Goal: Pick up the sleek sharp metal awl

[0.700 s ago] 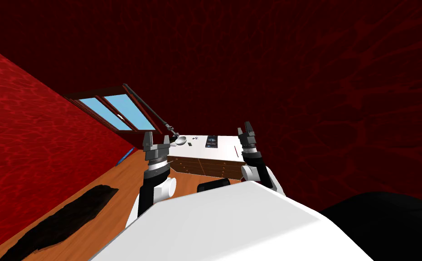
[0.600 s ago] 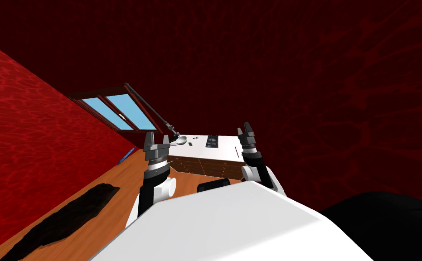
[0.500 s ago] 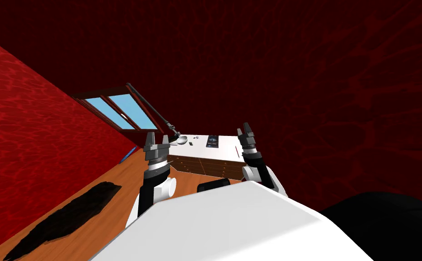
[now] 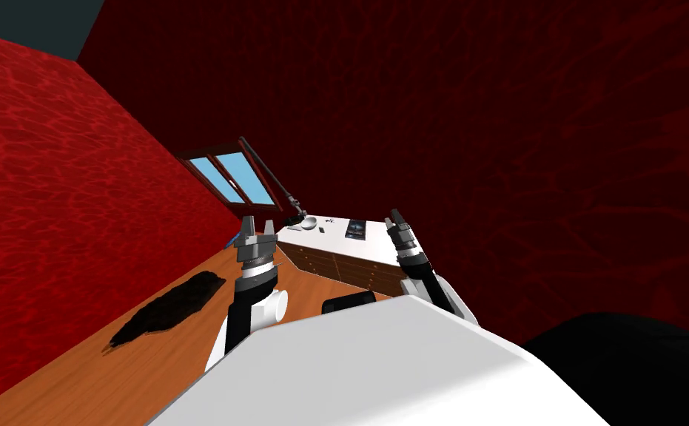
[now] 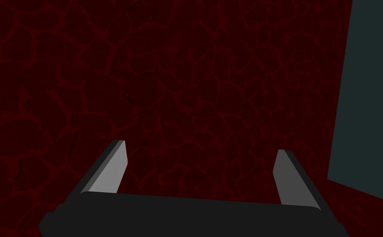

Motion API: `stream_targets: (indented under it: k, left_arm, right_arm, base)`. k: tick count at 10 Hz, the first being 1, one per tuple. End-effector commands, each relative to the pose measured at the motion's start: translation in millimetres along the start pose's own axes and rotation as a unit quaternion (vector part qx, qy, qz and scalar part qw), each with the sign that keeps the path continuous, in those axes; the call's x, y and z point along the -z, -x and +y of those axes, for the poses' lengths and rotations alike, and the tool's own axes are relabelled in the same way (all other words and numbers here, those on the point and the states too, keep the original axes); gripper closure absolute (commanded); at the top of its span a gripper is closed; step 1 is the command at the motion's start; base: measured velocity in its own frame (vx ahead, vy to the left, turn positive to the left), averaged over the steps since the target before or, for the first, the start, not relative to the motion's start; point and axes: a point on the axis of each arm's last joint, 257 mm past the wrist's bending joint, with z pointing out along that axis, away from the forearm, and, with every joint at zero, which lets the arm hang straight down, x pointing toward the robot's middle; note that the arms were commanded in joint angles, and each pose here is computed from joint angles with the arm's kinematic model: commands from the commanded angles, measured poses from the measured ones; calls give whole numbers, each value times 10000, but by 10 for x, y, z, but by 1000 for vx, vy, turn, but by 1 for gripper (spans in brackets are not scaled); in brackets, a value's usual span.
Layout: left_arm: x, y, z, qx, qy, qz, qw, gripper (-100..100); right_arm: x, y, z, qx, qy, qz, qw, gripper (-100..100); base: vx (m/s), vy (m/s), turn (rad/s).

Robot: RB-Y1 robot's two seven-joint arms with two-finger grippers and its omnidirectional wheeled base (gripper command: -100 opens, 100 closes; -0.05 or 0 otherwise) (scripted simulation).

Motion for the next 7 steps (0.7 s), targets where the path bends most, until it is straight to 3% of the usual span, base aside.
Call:
stream_targets:
  k: [1,4,7]
  left_arm:
    - [0,0,0,0,0,0,10000,0]
    - [0,0,0,0,0,0,10000,0]
    - [0,0,0,-1,0,0,10000,0]
  right_arm:
    - [115,-44,-155,63,-285,147,9995,-100]
    - [415,-108,-530,198,-932,399,9946,-100]
    - [822,-135,-940,374,-1677,651,9830,-100]
  base:
    - [-45,50,347]
    - [-39,53,372]
    - [-31,64,419]
